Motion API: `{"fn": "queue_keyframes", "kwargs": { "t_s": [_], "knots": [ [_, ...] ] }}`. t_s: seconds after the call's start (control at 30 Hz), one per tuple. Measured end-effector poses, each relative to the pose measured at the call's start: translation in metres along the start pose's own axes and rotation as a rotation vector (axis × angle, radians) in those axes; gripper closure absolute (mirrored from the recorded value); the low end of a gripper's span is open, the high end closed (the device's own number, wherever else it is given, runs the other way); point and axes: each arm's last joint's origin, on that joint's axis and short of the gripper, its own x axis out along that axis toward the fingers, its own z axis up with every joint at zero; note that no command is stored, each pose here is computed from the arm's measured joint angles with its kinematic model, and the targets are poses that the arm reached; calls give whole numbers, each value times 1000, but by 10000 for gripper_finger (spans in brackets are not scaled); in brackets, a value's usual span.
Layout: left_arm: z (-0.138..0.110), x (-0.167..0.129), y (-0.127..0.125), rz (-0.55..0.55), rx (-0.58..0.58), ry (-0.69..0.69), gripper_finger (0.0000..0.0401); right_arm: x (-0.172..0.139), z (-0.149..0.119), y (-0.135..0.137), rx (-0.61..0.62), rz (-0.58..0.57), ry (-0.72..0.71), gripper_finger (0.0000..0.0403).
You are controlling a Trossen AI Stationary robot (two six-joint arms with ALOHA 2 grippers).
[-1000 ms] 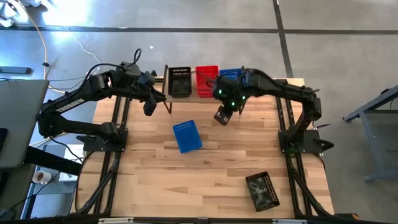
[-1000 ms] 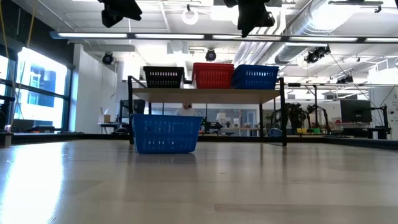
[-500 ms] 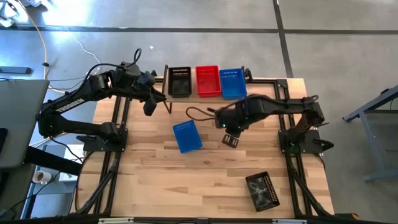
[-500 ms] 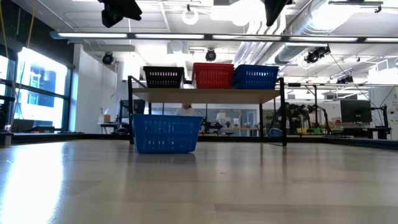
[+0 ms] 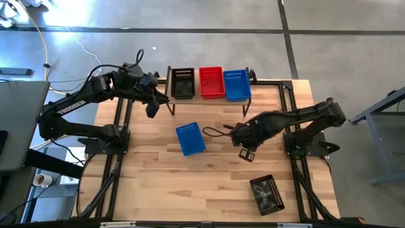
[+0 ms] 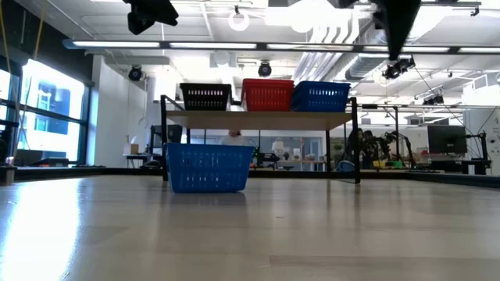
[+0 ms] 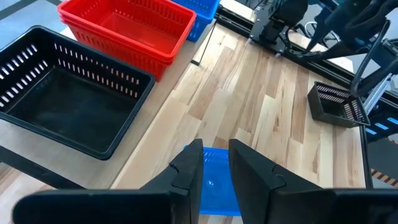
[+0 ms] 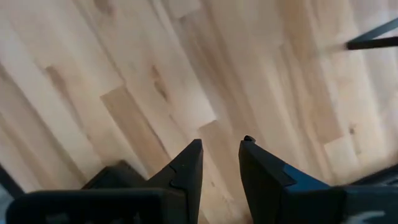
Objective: Stack baskets on shelf by color
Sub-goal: Stack the black bin on top of the stacked black bins on the shelf
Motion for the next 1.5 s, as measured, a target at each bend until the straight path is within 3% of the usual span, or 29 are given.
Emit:
{"fn": "queue_keyframes", "kwargs": {
  "t_s": [0.13, 0.33, 0.7, 1.17, 1.5],
  "knots": [
    [0, 0, 0, 0, -5, 0, 332, 3, -23, -3, 7, 53, -13, 311],
    [0, 0, 0, 1, -103, 0, 332, 6, -58, -6, 34, 128, -2, 311],
    [0, 0, 0, 1, -262, 0, 332, 24, -113, -1, 216, 226, 23, 311],
    [0, 0, 0, -10, -368, 4, 332, 59, -158, 21, 361, 263, 119, 311],
    [0, 0, 0, -8, -389, 3, 332, 59, -179, 27, 556, 243, 83, 311]
  ]
}}
